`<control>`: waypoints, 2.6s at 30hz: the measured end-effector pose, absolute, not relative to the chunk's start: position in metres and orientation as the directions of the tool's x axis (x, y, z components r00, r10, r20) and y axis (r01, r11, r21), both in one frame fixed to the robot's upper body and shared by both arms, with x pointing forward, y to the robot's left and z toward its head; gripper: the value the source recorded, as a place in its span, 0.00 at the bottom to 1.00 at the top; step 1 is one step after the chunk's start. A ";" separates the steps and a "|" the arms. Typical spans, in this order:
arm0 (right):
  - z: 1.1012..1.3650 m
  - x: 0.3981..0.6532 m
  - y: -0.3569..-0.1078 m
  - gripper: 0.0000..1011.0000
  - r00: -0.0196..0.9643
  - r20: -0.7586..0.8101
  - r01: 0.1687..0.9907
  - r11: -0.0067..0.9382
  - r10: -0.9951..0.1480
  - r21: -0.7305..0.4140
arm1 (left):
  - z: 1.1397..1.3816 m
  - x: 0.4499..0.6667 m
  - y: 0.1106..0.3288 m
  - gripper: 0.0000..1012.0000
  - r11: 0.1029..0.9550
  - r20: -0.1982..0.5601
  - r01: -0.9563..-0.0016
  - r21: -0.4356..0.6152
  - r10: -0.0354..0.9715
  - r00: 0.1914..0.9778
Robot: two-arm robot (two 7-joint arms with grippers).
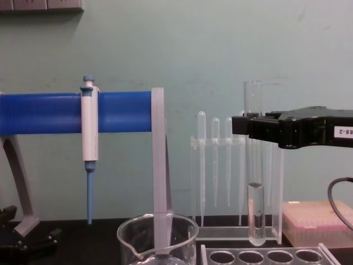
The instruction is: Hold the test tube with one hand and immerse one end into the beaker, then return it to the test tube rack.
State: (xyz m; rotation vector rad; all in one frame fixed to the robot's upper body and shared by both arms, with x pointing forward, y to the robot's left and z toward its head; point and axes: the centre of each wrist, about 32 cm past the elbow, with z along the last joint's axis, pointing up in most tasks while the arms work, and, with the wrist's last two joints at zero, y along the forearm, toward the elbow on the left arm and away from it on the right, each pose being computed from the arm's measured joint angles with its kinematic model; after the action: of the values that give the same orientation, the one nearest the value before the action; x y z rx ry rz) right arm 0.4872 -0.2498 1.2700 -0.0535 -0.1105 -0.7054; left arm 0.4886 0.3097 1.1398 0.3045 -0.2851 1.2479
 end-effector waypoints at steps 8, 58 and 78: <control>1.270 0.487 -0.250 0.22 0.756 0.119 0.650 0.760 -0.644 -0.012 | 1.140 0.489 0.310 0.99 0.287 0.374 -0.955 0.070 0.880 0.292; 1.270 0.487 -0.250 0.22 0.756 0.119 0.650 0.760 -0.644 -0.012 | 1.140 0.489 0.310 0.99 0.287 0.374 -0.955 0.070 0.880 0.292; 1.270 0.487 -0.250 0.22 0.756 0.119 0.650 0.760 -0.644 -0.012 | 1.140 0.489 0.310 0.99 0.287 0.374 -0.955 0.070 0.880 0.292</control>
State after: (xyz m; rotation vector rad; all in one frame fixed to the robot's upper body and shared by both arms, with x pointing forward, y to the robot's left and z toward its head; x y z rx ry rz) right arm 0.4872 -0.2498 1.2700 -0.0535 -0.1104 -0.7056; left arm 0.4886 0.3097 1.1398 0.3045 -0.2850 1.2480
